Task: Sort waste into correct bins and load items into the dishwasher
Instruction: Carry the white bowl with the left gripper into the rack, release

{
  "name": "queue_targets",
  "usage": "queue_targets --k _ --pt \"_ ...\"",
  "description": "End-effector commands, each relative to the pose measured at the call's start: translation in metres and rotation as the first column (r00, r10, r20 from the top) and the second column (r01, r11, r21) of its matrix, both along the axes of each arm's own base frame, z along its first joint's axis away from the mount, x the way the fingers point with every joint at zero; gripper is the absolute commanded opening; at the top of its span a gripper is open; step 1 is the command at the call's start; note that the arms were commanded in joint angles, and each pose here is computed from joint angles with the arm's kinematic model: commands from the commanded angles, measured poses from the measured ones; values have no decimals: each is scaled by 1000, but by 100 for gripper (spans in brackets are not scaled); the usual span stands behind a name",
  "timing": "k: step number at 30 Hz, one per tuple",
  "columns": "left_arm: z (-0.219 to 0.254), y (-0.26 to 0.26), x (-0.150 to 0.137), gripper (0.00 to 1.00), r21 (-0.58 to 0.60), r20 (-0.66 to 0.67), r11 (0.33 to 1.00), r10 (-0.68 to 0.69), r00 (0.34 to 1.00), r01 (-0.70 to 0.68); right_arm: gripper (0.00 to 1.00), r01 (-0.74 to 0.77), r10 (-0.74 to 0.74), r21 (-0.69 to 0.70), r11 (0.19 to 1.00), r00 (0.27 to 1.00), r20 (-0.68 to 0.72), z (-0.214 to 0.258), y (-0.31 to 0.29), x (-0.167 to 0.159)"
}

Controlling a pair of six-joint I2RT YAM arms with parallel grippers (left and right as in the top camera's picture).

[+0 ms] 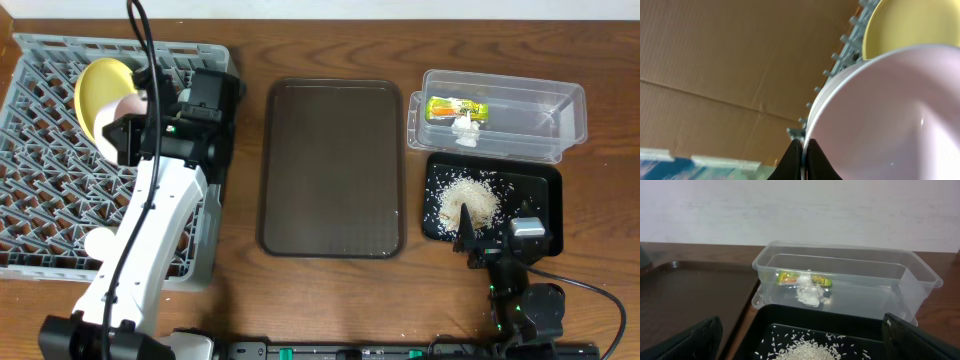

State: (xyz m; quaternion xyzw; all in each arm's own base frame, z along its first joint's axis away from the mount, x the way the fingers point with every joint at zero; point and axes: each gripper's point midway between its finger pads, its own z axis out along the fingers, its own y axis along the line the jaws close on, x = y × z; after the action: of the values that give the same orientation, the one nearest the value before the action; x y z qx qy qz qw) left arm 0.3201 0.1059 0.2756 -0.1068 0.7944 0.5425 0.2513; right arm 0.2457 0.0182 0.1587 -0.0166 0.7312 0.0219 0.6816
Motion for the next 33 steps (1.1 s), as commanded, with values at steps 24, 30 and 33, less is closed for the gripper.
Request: queue_targets --k 24,30,33 --pt "-104 -17 8 7 50 -221 997 -41 974 54 99 7 -7 -8 1000 1000 1 -1 -2 0" --pt "-111 -34 10 17 8 -242 994 -100 965 105 99 7 -7 -8 1000 1000 1 -1 -2 0" --pt "-132 -46 6 23 -114 -289 986 -154 945 126 99 7 -7 -7 1000 1000 1 -1 -2 0"
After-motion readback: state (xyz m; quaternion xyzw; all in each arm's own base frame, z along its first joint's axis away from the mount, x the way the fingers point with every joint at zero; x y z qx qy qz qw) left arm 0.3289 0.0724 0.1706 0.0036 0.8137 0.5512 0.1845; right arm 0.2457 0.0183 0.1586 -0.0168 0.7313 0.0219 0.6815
